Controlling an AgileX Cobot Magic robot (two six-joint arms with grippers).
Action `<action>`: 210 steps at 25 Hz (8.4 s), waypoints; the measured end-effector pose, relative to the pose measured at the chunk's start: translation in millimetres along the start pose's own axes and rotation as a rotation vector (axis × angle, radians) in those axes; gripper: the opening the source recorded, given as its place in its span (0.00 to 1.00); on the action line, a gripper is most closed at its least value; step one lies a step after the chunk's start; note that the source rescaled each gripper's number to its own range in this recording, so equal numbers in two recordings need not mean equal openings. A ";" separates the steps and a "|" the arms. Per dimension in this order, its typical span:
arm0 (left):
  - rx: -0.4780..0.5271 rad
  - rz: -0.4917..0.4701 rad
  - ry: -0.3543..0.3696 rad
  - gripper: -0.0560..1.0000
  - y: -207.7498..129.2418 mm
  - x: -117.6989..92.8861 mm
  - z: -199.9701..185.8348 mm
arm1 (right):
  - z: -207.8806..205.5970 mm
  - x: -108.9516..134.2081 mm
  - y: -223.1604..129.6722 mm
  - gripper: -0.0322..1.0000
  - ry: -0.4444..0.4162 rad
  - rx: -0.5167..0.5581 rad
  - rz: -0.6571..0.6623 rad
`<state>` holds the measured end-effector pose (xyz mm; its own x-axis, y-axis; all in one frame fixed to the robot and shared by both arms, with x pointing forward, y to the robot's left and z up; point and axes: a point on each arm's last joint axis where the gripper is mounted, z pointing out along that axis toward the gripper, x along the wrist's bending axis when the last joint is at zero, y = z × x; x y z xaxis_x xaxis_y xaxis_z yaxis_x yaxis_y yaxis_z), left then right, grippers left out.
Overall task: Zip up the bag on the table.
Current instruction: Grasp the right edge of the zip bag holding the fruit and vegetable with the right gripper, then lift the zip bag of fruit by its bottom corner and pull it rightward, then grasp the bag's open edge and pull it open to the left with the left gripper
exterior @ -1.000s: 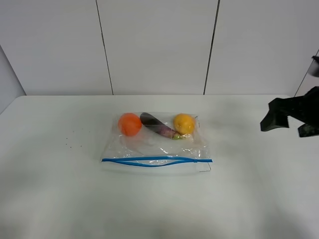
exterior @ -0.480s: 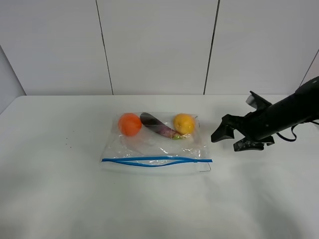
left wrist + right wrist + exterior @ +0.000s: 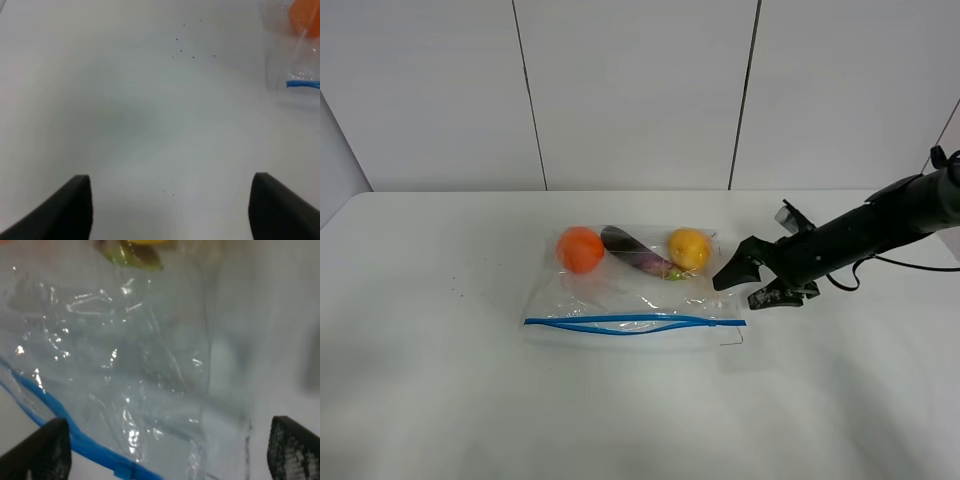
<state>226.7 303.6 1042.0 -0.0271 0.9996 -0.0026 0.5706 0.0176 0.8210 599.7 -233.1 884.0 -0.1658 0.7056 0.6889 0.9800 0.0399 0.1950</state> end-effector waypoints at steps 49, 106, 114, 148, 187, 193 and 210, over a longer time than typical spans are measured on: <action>0.000 0.000 0.000 1.00 0.0 0.0 0.0 | 24.2 0.6 -9.0 0.03 0.332 0.108 0.248; 0.040 0.033 0.011 1.00 115.7 -1.6 11.5 | 31.7 16.0 -1.2 0.03 0.402 0.082 0.484; -0.187 0.611 0.116 1.00 185.7 -0.3 72.5 | 31.7 16.0 -1.2 0.03 0.402 0.080 0.481; -0.710 1.527 -0.298 1.00 153.9 -167.2 251.1 | 31.7 16.0 -1.2 0.03 0.402 0.080 0.481; -0.740 1.269 -0.765 1.00 40.5 -262.7 305.4 | 31.8 15.8 -1.6 0.03 0.399 0.081 0.467; -0.713 1.272 -0.775 1.00 32.4 -266.8 317.0 | 31.8 15.8 -1.6 0.03 0.399 0.081 0.467; -0.671 1.248 -0.789 0.40 25.0 -266.5 322.3 | 31.8 15.8 -1.6 0.03 0.399 0.081 0.467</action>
<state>512.8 44.4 879.2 0.6798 0.1496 0.7180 -0.5343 -0.5696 0.6246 599.0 -199.6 872.3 0.2697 0.3436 0.8996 0.9617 -0.1443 -0.2331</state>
